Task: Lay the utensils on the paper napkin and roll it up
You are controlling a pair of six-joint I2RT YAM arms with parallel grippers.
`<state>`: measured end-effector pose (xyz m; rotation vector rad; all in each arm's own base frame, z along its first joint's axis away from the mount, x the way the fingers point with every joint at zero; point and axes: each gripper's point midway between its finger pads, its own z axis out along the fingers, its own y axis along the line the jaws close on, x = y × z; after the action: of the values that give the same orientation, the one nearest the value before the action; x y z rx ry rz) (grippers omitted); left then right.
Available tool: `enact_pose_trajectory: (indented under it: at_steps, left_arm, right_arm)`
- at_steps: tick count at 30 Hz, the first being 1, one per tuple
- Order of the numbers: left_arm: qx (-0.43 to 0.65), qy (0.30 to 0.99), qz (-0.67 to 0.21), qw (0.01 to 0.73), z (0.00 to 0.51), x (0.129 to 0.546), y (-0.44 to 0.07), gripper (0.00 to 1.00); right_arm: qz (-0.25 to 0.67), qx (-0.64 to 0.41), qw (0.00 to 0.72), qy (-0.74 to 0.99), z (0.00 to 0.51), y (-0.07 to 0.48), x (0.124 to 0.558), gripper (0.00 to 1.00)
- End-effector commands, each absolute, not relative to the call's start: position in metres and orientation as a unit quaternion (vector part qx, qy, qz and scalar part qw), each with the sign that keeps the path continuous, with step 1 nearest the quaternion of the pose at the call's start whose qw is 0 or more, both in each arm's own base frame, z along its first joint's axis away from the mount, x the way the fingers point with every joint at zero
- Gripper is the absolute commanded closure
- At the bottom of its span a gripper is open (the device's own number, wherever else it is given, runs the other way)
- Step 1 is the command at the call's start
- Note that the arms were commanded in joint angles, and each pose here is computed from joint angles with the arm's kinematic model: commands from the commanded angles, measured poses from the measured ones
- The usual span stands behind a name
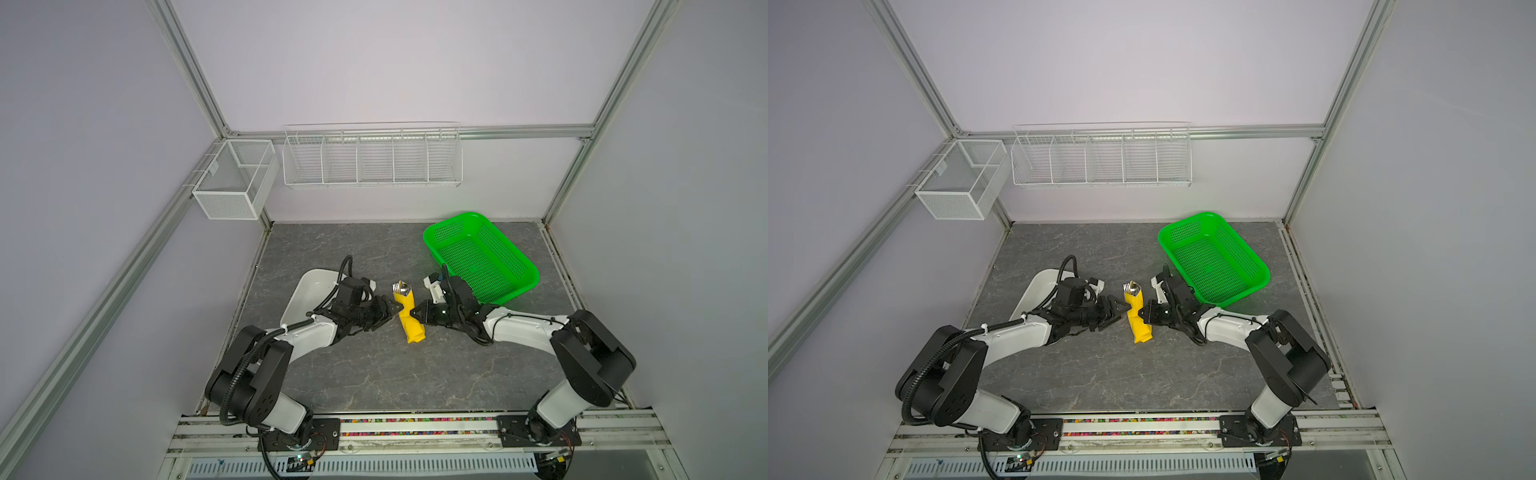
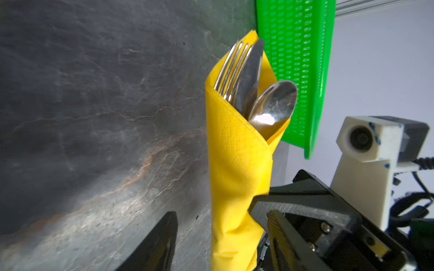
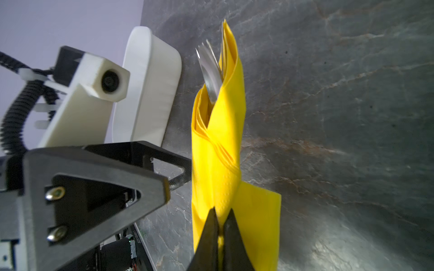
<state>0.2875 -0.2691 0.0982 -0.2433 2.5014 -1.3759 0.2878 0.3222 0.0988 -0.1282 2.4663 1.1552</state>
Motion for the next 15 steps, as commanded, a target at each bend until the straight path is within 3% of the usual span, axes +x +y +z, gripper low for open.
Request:
enact_pose_trajectory:
  at_steps: [1, 15]
  left_arm:
    - [-0.072, 0.821, -0.543, 0.159, 0.138, 0.297, -0.282, 0.37]
    - [-0.049, 0.765, -0.619, 0.168, 0.180, 0.304, -0.299, 0.37]
  right_arm:
    - [0.444, -0.056, 0.229, 0.864, 0.130, 0.324, 0.289, 0.94]
    - [0.488, -0.058, 0.253, 0.833, 0.180, 0.321, 0.291, 0.94]
